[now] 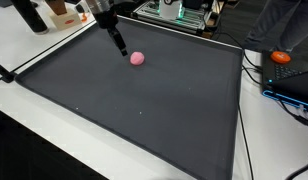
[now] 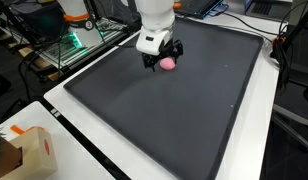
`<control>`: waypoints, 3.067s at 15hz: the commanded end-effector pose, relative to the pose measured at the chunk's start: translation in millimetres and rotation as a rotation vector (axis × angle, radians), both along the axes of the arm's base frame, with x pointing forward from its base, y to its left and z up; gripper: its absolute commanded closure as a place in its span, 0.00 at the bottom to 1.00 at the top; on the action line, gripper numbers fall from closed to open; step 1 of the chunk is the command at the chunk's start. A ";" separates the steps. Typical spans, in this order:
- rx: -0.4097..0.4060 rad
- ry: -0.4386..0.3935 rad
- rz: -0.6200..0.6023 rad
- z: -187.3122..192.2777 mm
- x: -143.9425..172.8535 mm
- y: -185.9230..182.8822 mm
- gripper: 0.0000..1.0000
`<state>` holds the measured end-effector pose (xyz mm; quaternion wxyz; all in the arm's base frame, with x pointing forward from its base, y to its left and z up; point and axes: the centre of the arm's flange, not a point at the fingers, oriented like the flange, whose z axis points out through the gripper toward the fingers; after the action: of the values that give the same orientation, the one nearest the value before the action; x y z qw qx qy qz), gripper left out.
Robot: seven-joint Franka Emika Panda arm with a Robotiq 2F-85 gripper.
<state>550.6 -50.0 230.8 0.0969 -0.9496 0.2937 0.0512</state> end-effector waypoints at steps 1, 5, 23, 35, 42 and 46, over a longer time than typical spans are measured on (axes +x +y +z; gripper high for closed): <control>-0.016 0.001 0.163 1.1 15.2 19.2 0.00; -0.057 0.008 0.364 8.8 30.5 54.9 0.00; -0.146 0.109 1.288 2.7 36.2 202.9 0.00; -0.222 0.168 1.749 2.3 23.2 230.5 0.00; -0.206 0.136 1.631 11.2 29.2 209.7 0.00; -0.158 0.089 1.438 29.9 37.4 182.4 0.00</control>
<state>586.3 151.6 246.2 -0.0680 -0.8784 -0.4551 0.1291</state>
